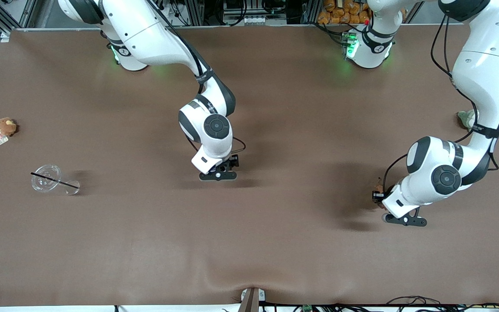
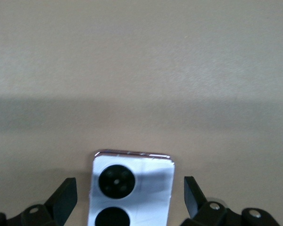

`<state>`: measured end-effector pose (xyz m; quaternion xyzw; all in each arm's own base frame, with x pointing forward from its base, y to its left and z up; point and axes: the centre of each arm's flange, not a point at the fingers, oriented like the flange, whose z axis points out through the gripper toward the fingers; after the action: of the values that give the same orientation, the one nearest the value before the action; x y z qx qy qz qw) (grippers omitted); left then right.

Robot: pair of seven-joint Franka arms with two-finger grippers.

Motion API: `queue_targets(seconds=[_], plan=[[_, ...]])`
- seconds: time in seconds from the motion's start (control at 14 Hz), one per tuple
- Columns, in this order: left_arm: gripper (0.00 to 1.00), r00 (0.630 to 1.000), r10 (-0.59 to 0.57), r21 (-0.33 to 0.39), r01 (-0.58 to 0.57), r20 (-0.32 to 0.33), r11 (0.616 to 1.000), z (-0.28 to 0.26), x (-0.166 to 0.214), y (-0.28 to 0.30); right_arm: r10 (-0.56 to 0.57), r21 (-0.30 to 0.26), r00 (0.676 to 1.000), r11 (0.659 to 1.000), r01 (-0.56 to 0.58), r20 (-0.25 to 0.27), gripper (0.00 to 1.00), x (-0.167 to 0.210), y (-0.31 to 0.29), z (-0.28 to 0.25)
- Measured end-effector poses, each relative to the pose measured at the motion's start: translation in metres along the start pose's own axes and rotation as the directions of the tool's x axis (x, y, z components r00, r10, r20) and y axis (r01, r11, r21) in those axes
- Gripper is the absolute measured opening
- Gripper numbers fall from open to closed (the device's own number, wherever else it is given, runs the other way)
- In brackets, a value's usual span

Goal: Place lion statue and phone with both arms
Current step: 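Set the lion beside the white lamp while the right gripper carries the phone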

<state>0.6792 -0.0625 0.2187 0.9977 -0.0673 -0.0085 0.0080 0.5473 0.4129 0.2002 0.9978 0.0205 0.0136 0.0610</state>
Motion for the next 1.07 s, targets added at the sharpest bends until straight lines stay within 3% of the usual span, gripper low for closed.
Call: queue_targets(seconds=[0.21, 0.5, 1.0, 1.07], plan=[[0.37, 0.999, 0.032, 0.007, -0.032, -0.005, 0.999, -0.007, -0.007, 0.007, 0.054, 0.045, 0.998, 0.998, -0.054, -0.011, 1.00, 0.006, 0.018, 0.015], [0.37, 0.998, 0.056, 0.022, -0.056, -0.005, 0.998, -0.015, -0.015, 0.003, 0.126, 0.114, 0.992, 0.985, -0.127, 0.024, 1.00, 0.007, 0.025, 0.023], [0.37, 0.997, 0.071, 0.017, -0.070, -0.032, 0.997, 0.000, -0.024, -0.005, 0.117, 0.137, 0.992, 0.983, -0.122, 0.041, 1.00, -0.002, 0.013, 0.022], [0.43, 0.997, 0.071, 0.017, -0.070, -0.032, 0.997, 0.000, -0.025, -0.005, 0.115, 0.135, 0.992, 0.984, -0.119, 0.043, 1.00, -0.003, 0.012, 0.022]])
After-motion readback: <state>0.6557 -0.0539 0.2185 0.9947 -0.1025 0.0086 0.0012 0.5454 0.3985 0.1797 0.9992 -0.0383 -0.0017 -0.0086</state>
